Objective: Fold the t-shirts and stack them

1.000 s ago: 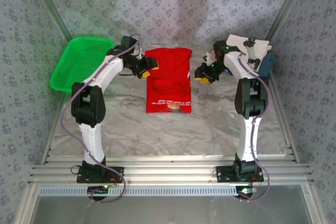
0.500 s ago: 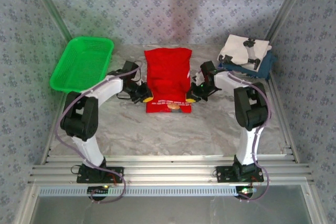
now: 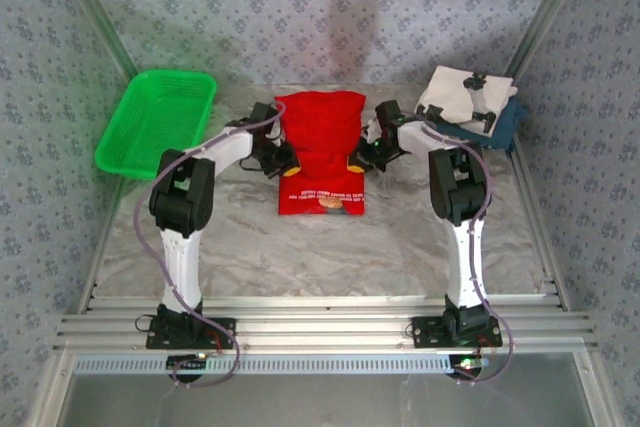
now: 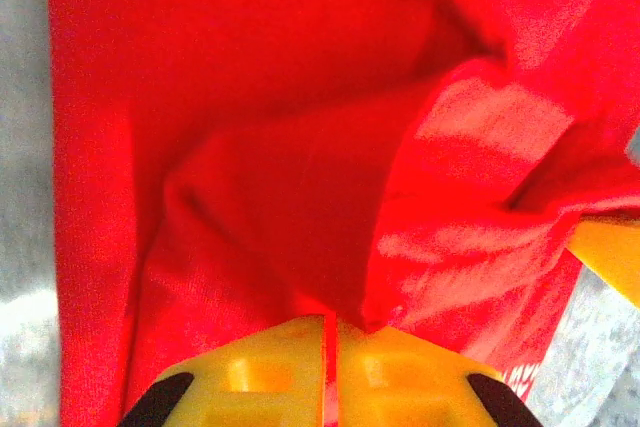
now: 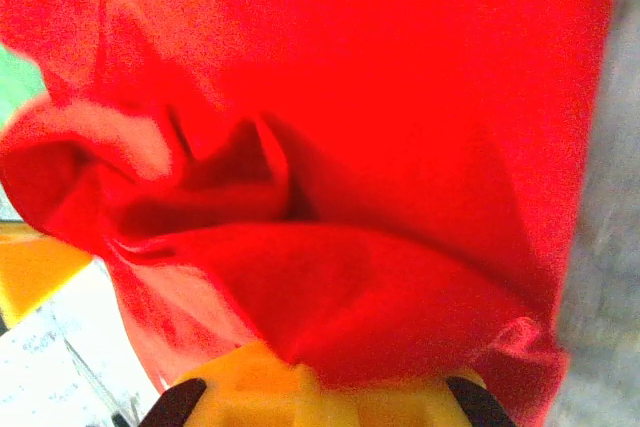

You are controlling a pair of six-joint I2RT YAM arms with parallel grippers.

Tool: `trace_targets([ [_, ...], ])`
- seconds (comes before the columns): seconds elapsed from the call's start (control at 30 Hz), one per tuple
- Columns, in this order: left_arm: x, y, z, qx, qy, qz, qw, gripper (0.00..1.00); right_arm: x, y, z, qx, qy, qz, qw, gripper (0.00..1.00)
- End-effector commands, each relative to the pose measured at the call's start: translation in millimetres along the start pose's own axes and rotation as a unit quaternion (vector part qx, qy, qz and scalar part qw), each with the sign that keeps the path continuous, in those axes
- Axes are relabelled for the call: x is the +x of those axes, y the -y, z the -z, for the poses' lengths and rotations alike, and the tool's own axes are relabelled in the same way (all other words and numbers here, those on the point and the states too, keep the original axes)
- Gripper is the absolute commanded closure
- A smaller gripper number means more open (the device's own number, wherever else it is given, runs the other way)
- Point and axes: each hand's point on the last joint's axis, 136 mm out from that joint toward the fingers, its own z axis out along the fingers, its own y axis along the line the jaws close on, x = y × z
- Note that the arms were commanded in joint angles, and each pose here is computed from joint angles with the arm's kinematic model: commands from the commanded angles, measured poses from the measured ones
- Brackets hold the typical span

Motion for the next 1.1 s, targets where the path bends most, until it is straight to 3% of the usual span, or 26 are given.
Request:
trace_targets([
  [0.0,-41,13,14,0.010,0.052,0.010,0.999,0.88,-34,-1,10,-0.004,0.041,-0.018,0.999,0.91],
  [0.17,-81,29,43,0.040,0.110,0.029,0.993,0.84,-69,-33,42,-0.029,0.104,0.012,0.994,0.82],
  [0.27,-97,36,66,0.062,0.141,0.038,0.987,0.75,-68,-47,58,-0.038,0.113,0.026,0.993,0.80],
  [0.4,-89,43,89,0.071,0.147,0.020,0.986,0.67,-44,-49,68,-0.037,0.096,0.028,0.994,0.78],
  [0.5,-63,42,95,0.081,0.127,0.006,0.989,0.66,-15,-51,66,-0.053,0.070,0.024,0.996,0.79],
  [0.6,-23,32,84,0.072,0.081,0.002,0.994,0.67,13,-52,52,-0.053,0.043,0.026,0.997,0.81],
  [0.77,22,18,53,0.052,0.025,0.007,0.998,0.81,25,-45,18,-0.055,0.022,0.009,0.998,0.85],
  [1.07,27,36,-10,0.072,-0.013,0.022,0.997,0.88,-4,-30,-16,-0.058,0.030,-0.020,0.998,0.88],
])
